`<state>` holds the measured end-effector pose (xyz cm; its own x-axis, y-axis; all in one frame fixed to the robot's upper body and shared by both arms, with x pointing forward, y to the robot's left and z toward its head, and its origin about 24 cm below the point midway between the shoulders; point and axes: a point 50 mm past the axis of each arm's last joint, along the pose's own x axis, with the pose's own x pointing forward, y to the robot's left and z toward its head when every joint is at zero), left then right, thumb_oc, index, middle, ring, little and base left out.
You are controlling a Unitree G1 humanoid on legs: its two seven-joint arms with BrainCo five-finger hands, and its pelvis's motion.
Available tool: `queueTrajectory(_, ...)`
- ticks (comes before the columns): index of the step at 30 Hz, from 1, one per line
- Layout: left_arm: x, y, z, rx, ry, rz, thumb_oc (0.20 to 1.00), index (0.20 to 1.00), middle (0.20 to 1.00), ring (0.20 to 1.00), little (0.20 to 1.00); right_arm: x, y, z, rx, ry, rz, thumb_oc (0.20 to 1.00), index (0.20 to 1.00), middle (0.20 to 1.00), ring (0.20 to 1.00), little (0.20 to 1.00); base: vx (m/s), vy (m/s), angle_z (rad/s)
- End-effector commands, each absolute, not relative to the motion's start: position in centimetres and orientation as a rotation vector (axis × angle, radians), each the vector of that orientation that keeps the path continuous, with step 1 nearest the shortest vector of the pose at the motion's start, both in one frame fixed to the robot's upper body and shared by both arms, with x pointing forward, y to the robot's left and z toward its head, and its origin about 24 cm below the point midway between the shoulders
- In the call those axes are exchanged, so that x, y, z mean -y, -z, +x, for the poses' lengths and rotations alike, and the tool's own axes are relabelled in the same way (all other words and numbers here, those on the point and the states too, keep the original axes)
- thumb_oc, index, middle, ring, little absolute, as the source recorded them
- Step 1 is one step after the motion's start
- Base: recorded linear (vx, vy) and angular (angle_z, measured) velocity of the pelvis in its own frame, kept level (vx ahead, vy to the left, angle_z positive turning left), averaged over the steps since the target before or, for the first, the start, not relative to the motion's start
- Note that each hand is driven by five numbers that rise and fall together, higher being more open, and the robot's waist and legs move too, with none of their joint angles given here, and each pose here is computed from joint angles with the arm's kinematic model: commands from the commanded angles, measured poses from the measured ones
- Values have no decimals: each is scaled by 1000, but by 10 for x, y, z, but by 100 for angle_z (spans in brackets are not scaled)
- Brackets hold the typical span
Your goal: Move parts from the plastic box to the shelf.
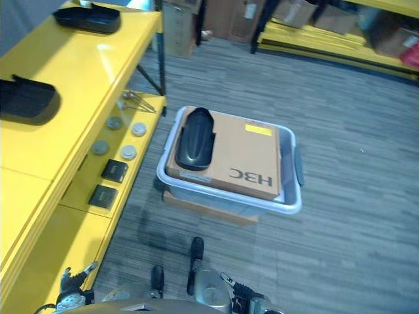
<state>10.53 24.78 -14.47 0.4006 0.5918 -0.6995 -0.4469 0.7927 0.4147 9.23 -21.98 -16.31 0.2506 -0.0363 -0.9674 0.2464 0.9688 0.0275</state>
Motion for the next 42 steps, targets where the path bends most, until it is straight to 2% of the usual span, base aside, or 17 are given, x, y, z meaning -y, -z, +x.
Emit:
queueTrajectory(1, -245, 135, 136, -835, -596, 169, 1000, 1000, 1000, 1000, 1000, 227, 169, 55, -1480, 118, 39, 1000, 1000, 1000, 1000, 1000, 145, -190, 19)
queueTrajectory(4, -244, 132, 143, -811, -521, 230, 1000, 1000, 1000, 1000, 1000, 226, 169, 58, -1446, 181, 145, 1000, 1000, 1000, 1000, 1000, 201, -305, 1)
queueTrajectory(7, -239, 130, 149, -799, -494, 226, 1000, 1000, 1000, 1000, 1000, 233, 166, 68, -1404, 170, 124, 1000, 1000, 1000, 1000, 1000, 220, -290, -35)
queueTrajectory(10, -228, 127, 160, -759, -468, 167, 1000, 1000, 1000, 1000, 1000, 249, 159, 85, -1286, 167, 11, 1000, 1000, 1000, 1000, 1000, 239, -289, 2)
queueTrajectory(12, -224, 124, 168, -746, -433, 167, 1000, 1000, 1000, 1000, 1000, 258, 147, 113, -1116, 141, -106, 1000, 1000, 1000, 1000, 1000, 163, -135, 18)
queueTrajectory(15, -222, 128, 162, -784, -402, 193, 1000, 1000, 1000, 1000, 1000, 266, 132, 138, -952, 203, -189, 1000, 1000, 1000, 1000, 1000, 194, 113, 24)
queueTrajectory(16, -223, 135, 149, -862, -372, 271, 1000, 1000, 1000, 1000, 1000, 269, 102, 173, -684, 270, -318, 1000, 1000, 1000, 1000, 1000, 199, 188, 33)
queueTrajectory(19, -227, 144, 126, -965, -363, 314, 1000, 1000, 1000, 1000, 1000, 250, 56, 211, -394, 248, -323, 1000, 1000, 1000, 1000, 1000, 171, 175, 20)
queueTrajectory(23, -238, 147, 113, -1021, -395, 294, 1000, 1000, 1000, 1000, 1000, 232, 9, 231, -145, 197, -317, 1000, 1000, 1000, 1000, 1000, 107, 89, -1)
queueTrajectory(27, -245, 145, 116, -1015, -384, 264, 1000, 1000, 1000, 1000, 1000, 228, -39, 250, 69, 172, -325, 1000, 1000, 1000, 1000, 1000, 54, 83, 16)
queueTrajectory(37, -230, 131, 164, -884, -223, 260, 1000, 1000, 1000, 1000, 1000, 230, -164, 350, 334, 311, -423, 1000, 1000, 1000, 1000, 1000, -59, 51, 9)
queueTrajectory(42, -224, 128, 175, -854, -196, 247, 1000, 1000, 1000, 1000, 1000, 231, -197, 367, 376, 352, -452, 1000, 1000, 1000, 1000, 1000, -37, 59, 25)
